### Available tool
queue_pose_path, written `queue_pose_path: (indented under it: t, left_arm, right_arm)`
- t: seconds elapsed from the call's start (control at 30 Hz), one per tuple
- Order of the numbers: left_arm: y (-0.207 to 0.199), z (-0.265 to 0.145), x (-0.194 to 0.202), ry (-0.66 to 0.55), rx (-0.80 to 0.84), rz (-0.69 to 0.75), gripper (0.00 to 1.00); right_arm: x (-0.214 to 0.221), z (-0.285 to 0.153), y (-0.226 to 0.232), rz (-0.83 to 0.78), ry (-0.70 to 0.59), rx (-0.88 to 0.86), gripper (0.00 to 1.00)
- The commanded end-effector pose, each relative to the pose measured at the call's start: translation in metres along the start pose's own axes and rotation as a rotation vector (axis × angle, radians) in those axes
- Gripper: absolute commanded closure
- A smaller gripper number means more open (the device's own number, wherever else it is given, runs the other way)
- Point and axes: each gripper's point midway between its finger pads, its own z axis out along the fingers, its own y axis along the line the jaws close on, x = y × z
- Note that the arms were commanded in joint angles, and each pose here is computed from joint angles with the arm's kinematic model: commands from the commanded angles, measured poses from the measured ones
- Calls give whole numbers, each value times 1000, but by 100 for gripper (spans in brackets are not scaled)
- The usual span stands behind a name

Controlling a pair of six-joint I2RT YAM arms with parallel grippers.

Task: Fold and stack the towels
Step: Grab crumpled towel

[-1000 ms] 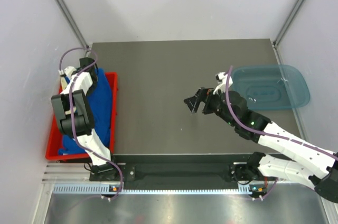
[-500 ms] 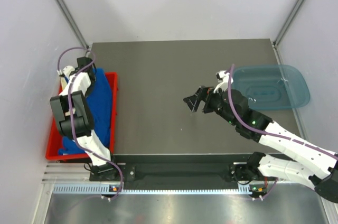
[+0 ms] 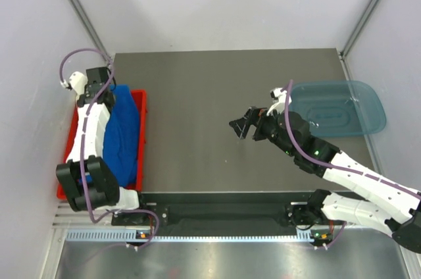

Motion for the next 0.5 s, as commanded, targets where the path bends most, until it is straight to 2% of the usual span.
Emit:
queue_pose_path:
  t: [0.0, 0.2, 0.47]
  left_arm:
    - [-25, -34, 12, -8, 127, 47, 100]
    - [-63, -95, 32, -59, 295, 130, 100]
    - [-126, -188, 92, -10, 603, 276, 100]
  right_arm:
    - [-23, -2, 7, 16, -66, -8, 0]
    - [-26, -7, -2, 11, -87, 31, 0]
    - [-47, -28, -32, 15, -198, 177, 0]
